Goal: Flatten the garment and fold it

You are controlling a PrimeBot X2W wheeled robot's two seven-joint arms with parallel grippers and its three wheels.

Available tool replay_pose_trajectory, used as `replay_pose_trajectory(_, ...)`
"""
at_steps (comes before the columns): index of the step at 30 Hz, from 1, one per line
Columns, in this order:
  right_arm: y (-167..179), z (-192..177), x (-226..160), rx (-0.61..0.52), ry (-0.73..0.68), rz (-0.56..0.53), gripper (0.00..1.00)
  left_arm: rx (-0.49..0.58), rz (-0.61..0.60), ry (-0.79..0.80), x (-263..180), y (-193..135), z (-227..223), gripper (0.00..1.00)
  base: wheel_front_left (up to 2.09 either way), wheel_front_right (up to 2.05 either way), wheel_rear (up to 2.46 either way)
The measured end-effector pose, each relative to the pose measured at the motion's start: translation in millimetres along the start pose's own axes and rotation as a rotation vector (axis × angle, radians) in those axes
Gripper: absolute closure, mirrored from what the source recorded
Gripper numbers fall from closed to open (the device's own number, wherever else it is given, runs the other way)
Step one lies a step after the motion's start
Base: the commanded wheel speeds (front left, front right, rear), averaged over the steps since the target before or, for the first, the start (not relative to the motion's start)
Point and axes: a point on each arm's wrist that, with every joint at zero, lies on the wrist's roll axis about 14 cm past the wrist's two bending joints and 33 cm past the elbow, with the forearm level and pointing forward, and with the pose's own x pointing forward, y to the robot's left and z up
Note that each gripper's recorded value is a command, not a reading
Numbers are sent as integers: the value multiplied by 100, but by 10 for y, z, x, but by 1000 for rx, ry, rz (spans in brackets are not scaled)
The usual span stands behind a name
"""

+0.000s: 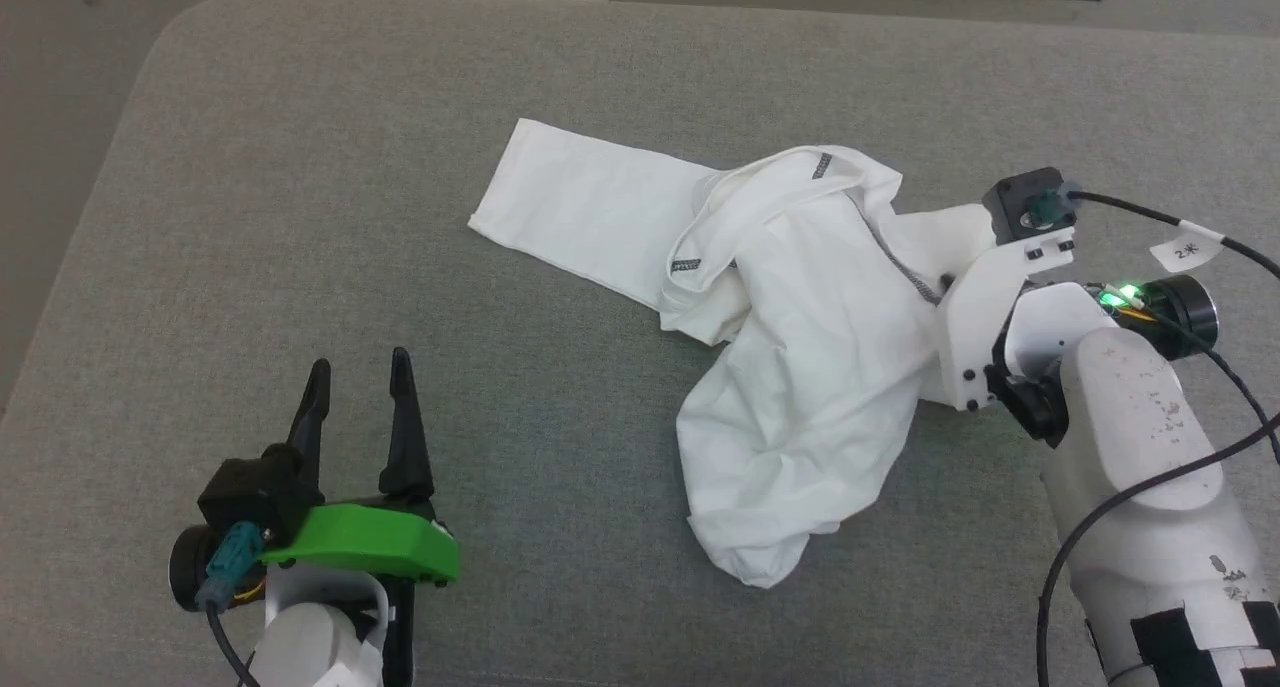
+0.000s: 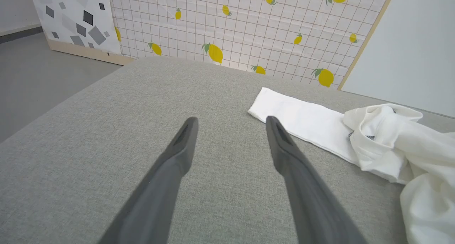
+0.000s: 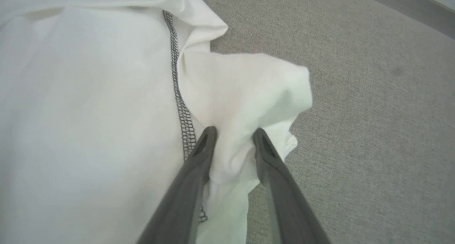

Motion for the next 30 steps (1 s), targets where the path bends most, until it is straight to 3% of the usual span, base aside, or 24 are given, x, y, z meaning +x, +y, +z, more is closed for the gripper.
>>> replay_pose_trajectory(5, -122, 288, -93, 131, -165, 0, 100, -10, -26, -6, 40, -86, 7, 0, 0, 0, 0)
replay_pose_trajectory(8, -374, 546, -283, 242, -312, -36, 100, -17, -42, -19, 42, -141, 52, 0, 0, 0, 0)
replay_pose_trajectory(10, -674, 532, -431, 304, -360, -95, 100, -20, -54, -26, 39, -175, 82, 0, 0, 0, 0)
replay_pose_trajectory(15, -1459, -294, -828, 428, -261, -314, 100, -28, -80, -37, 27, -256, 126, 0, 0, 0, 0)
replay_pose_trajectory(19, -1427, -1000, -954, 528, -97, -350, 100, -33, -93, -33, 20, -294, 113, 0, 0, 0, 0)
replay_pose_trajectory(20, -1395, -1069, -966, 542, -86, -349, 85, -33, -94, -30, 21, -298, 104, 0, 0, 0, 0)
replay_pose_trajectory(21, -1375, -1083, -987, 548, -98, -351, 0, -33, -97, -25, 19, -305, 90, 0, 0, 0, 0)
replay_pose_trajectory(27, -1618, -515, -1335, 561, -439, -415, 0, -44, -127, -7, -27, -386, 48, 0, 0, 0, 0)
replay_pose_trajectory(30, -1673, -471, -1524, 561, -522, -436, 0, -48, -179, 14, -12, -539, 29, 0, 0, 0, 0)
